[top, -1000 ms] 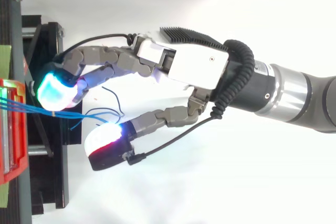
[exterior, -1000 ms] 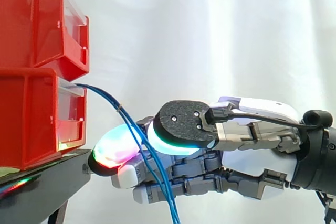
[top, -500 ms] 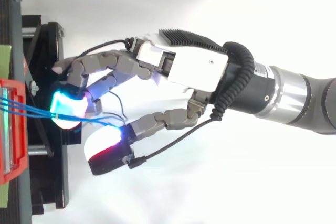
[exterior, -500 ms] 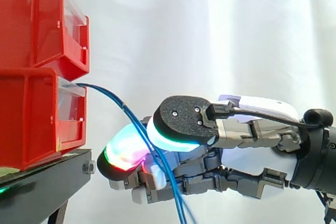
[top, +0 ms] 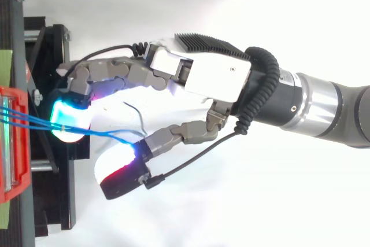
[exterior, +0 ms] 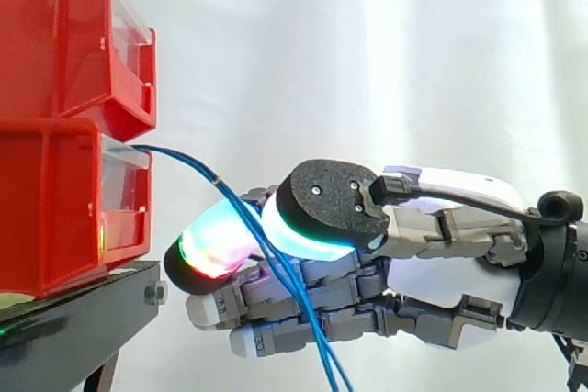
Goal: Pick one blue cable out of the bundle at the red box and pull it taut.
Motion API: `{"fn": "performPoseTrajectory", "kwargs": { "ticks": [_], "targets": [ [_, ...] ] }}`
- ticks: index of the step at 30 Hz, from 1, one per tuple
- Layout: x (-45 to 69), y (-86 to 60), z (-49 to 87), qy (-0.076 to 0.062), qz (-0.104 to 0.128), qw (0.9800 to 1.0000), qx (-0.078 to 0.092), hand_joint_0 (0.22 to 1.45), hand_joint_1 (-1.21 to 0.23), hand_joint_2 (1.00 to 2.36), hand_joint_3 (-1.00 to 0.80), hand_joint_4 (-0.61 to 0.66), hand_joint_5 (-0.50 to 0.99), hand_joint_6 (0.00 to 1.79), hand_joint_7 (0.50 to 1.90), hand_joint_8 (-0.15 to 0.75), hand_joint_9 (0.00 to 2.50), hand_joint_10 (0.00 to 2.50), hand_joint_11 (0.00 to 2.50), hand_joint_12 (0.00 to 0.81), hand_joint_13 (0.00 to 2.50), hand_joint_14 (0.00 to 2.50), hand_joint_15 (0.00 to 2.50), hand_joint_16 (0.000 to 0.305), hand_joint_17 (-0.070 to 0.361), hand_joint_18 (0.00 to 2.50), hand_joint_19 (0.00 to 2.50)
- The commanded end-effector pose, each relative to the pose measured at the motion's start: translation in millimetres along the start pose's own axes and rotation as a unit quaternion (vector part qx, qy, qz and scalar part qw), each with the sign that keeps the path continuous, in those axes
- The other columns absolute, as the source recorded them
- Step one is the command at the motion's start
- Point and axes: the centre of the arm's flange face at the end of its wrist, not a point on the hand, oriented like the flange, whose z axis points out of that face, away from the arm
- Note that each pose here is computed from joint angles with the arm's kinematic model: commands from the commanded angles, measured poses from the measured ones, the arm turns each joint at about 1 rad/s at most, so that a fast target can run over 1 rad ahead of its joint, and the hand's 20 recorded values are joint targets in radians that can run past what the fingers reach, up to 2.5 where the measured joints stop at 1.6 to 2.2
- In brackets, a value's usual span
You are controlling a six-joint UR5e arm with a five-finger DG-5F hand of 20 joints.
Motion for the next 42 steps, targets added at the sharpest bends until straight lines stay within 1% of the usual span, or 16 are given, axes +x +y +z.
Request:
{"fn": "performPoseTrajectory", "kwargs": {
  "ticks": [1,5,8,10,13,15,17,24,30,36,42],
  "targets": [
    [-0.1,0.1,0.1,0.000,0.000,1.0000,0.000,0.50,-0.74,1.00,-0.50,0.19,-0.12,0.50,1.17,0.425,0.34,0.00,0.00,0.468,0.36,0.00,0.00,0.064,0.143,0.34,0.10],
    [-2.3,-0.8,0.5,-0.002,0.000,1.0000,0.000,0.50,-0.72,1.00,-0.50,0.18,-0.12,0.50,1.17,0.413,0.32,0.00,0.00,0.465,0.33,0.00,0.00,0.064,0.145,0.31,0.09],
    [-2.3,-0.8,0.5,-0.002,0.000,1.0000,0.000,0.50,-0.72,1.00,-0.50,0.19,-0.12,0.50,1.19,0.406,0.40,0.00,0.00,0.461,0.34,0.00,0.00,0.064,0.144,0.32,0.11],
    [-2.4,-1.3,0.1,-0.002,-0.001,1.0000,0.000,0.51,-0.73,1.00,-0.50,0.19,-0.11,0.50,1.21,0.394,0.43,0.00,0.03,0.457,0.35,0.00,0.00,0.064,0.144,0.33,0.12],
    [-2.5,-0.9,0.5,-0.002,-0.001,1.0000,0.000,0.52,-0.75,1.00,-0.50,0.19,-0.10,0.50,1.25,0.385,0.51,0.01,0.14,0.449,0.39,0.00,0.03,0.063,0.141,0.36,0.15],
    [-2.4,-1.5,-0.1,-0.002,-0.001,1.0000,0.001,0.53,-0.75,1.00,-0.50,0.18,-0.09,0.50,1.29,0.378,0.54,0.00,0.19,0.444,0.40,0.00,0.04,0.061,0.138,0.38,0.16],
    [-2.3,-0.8,0.5,-0.002,-0.001,1.0000,0.000,0.53,-0.75,1.00,-0.50,0.17,-0.08,0.50,1.30,0.375,0.56,0.00,0.20,0.443,0.41,0.00,0.05,0.061,0.137,0.39,0.17],
    [-2.3,1.3,1.4,-0.004,-0.001,1.0000,0.001,0.54,-0.75,1.00,-0.50,0.22,-0.08,0.50,1.27,0.365,0.59,0.01,0.21,0.437,0.42,0.00,0.05,0.060,0.135,0.41,0.19],
    [-3.2,9.9,9.8,-0.007,0.001,1.0000,-0.004,0.55,-0.74,1.00,-0.50,0.21,-0.08,0.50,1.25,0.359,0.63,0.01,0.23,0.430,0.43,0.00,0.07,0.059,0.133,0.43,0.20],
    [-5.1,17.5,16.2,-0.006,-0.002,1.0000,0.007,0.55,-0.74,1.00,-0.50,0.24,-0.07,0.50,1.19,0.352,0.66,0.01,0.22,0.427,0.45,0.00,0.07,0.058,0.131,0.44,0.21],
    [-4.6,19.4,17.2,-0.005,-0.004,0.9999,0.011,0.55,-0.73,1.00,-0.50,0.24,-0.07,0.50,1.19,0.348,0.69,0.01,0.25,0.425,0.46,0.00,0.08,0.058,0.130,0.46,0.22]
  ]
}}
